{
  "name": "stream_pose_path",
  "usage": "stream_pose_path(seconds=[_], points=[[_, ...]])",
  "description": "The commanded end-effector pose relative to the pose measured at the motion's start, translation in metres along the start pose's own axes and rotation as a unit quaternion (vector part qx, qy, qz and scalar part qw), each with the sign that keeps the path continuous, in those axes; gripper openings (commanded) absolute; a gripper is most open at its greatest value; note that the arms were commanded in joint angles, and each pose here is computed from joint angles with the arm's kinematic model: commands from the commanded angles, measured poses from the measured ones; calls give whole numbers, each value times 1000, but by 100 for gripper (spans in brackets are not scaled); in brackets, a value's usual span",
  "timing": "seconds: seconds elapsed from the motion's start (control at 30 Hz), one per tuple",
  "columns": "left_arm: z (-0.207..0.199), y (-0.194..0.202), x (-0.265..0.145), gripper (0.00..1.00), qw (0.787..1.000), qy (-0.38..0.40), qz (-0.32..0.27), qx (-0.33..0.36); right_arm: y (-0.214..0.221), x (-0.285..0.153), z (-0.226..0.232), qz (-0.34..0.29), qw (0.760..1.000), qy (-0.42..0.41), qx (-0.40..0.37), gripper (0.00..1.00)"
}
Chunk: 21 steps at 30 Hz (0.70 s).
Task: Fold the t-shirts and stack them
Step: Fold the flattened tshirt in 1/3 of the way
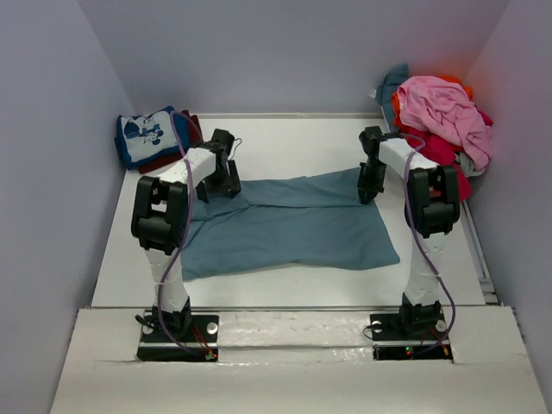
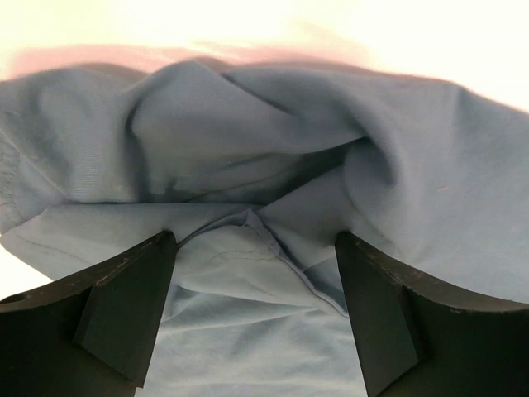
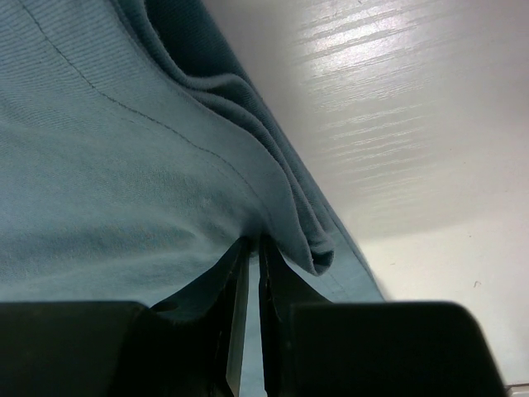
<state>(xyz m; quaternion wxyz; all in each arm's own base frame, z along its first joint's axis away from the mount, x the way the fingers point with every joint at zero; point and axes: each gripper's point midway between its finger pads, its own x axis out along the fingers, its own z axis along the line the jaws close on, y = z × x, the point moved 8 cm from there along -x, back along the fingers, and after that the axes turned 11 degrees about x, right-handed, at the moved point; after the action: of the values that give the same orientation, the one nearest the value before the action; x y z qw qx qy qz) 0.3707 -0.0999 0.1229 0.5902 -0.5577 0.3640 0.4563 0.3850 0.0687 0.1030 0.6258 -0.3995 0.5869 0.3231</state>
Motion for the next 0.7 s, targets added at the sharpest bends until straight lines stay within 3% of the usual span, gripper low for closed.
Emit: stream_pose_path(seconds=[0.0,0.17,0.33,0.47,0.5,0.67], points=[[6,12,-3,87,1000,4,7,-3,4,5,-6,5,1000,8,1,16],[8,27,0,82,1000,9,18,-6,3,6,-6,5,1000,9,0,16],[10,27,-6,63,1000,9,5,-10,4,8,-6,7,1000,11,-1,15],[12,24,-12,42,1000,2,-6,-13,5,9,-7,9,1000,12,-1,16],[13,23,-15,32,1000,3,-9,-12,6,9,-7,8,1000,12,-1,16],[15,24,-22,26,1000,1,-15,-14,6,9,-8,8,1000,13,-1,16]])
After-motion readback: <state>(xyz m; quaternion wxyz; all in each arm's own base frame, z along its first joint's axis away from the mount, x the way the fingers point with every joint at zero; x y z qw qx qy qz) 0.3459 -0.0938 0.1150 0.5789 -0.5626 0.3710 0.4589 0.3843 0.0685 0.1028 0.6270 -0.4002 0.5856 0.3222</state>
